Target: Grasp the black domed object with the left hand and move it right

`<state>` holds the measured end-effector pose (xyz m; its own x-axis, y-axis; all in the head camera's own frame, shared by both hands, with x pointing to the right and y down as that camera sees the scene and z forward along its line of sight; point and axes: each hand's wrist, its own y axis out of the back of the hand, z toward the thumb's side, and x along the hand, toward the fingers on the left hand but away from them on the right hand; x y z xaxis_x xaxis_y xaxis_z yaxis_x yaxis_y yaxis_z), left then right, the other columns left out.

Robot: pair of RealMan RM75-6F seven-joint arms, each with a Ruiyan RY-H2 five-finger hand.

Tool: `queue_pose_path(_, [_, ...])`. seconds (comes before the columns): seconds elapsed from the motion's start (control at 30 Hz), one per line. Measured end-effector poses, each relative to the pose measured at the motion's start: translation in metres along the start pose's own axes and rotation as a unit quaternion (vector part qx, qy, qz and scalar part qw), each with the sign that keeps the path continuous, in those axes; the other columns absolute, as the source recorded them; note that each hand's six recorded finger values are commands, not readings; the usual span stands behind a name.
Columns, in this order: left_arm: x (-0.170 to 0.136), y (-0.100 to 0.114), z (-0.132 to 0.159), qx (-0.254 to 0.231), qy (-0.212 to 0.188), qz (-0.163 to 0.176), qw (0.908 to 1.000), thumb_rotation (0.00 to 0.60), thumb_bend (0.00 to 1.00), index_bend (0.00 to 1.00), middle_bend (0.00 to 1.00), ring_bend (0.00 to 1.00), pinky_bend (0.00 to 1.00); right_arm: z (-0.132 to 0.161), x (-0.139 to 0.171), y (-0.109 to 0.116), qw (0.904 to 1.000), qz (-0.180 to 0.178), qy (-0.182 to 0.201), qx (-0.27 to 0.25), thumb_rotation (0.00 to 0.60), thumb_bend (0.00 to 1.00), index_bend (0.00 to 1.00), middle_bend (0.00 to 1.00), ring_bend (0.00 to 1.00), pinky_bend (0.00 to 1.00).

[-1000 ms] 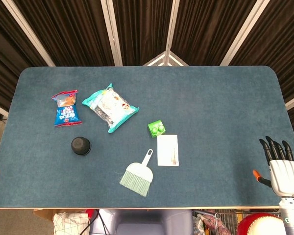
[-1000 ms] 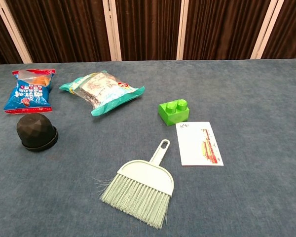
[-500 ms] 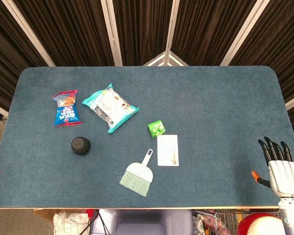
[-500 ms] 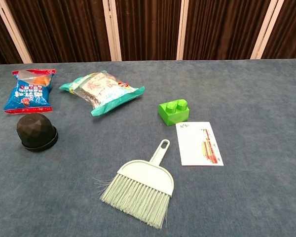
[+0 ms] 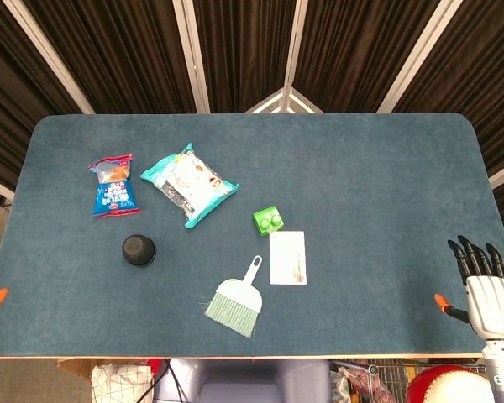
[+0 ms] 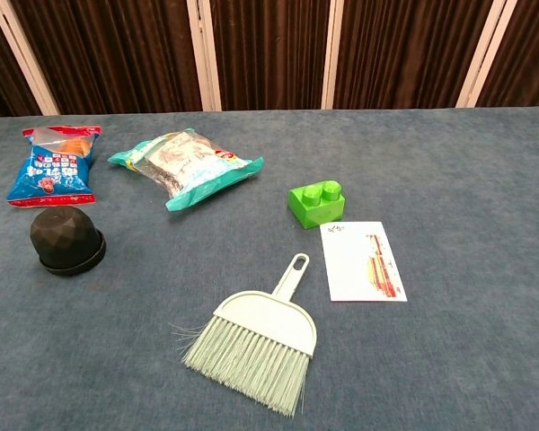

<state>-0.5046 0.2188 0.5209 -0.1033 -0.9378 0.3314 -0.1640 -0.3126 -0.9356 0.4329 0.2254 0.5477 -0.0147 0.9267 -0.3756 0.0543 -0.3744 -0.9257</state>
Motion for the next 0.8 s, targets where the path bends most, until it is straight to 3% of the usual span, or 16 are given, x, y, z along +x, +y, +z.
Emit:
queue_pose_path(0.23, [0.010,-0.033,0.018,-0.027,-0.032,-0.066,0.9969,0.600,0.14,0.06,0.00,0.00,0.06,0.003,0.003,-0.004,1.0000,0.005,0.004,-0.002,0.600,0.22,0.10,0.08,0.12,0.04])
queue_pose_path(0.4, [0.019,-0.063,0.039,-0.056,-0.060,-0.121,0.9892,0.600,0.13,0.05,0.04,0.00,0.05,0.001,0.003,-0.007,0.9999,0.012,0.005,-0.002,0.600,0.22,0.10,0.08,0.12,0.04])
queue_pose_path(0.8, [0.043,-0.085,0.074,-0.135,-0.072,-0.112,0.9819,0.600,0.13,0.06,0.04,0.00,0.04,0.009,-0.007,-0.011,0.9998,0.021,0.005,-0.004,0.600,0.22,0.10,0.08,0.12,0.04])
